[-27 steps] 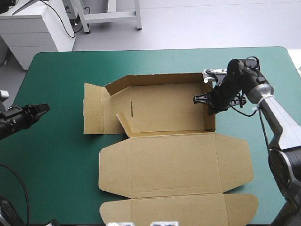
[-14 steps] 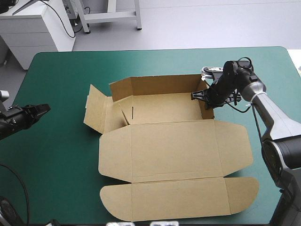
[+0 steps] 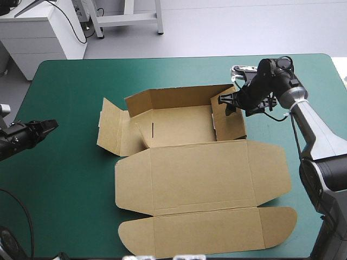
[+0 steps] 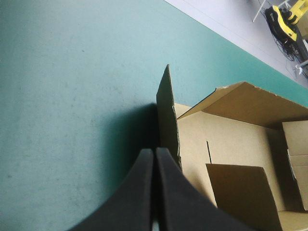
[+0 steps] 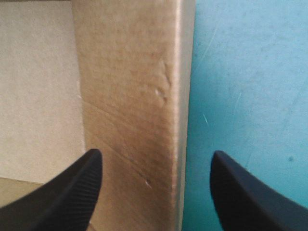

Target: Fold the box

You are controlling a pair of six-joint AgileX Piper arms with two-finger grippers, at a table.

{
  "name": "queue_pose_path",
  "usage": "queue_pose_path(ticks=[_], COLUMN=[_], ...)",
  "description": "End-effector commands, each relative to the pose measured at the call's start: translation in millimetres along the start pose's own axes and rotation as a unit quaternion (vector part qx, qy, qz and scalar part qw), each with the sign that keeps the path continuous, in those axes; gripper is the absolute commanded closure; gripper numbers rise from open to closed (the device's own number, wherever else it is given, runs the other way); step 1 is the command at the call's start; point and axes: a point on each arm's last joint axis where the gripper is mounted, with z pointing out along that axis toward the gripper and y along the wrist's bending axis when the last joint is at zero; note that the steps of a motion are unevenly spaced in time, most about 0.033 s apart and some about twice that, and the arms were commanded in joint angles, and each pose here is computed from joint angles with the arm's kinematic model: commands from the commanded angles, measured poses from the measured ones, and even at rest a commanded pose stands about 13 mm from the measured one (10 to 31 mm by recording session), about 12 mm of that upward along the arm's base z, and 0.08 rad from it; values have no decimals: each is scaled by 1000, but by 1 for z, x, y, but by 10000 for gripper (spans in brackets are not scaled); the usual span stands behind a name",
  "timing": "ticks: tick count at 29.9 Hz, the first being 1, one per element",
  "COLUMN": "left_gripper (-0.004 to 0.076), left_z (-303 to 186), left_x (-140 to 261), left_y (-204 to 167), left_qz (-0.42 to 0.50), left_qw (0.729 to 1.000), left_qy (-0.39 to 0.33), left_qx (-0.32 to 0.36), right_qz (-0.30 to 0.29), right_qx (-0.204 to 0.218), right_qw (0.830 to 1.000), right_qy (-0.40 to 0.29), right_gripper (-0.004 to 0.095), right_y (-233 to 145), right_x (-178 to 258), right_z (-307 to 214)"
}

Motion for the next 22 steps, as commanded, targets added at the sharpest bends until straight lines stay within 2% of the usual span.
queue_pose_path(ticks=[1,3,8,13,22], left_gripper=[732,732,732,732,732], left_z=[-8,-8,-8,-8,-8], left_x=[-11,-11,-11,-11,-11], left_y=[-15,-15,-15,-15,-15], left_qz=[1,1,2,2,1], left_qw=[999,999,999,999,999], left_qy=[-38,-38,-38,-38,-41], left_qx=[26,26,26,26,24], right_qz=[1,-1,6,12,23], right_qx=[0,8,-8,11,0], right_qw=[1000,999,1000,1000,1000], right_qy=[-31,-33,-28,19,1], right_gripper=[156,157,157,157,177], right_y=[5,4,9,2,1], right_x=[-1,-1,8,30,27], right_z=[-40,-41,-47,-26,-3])
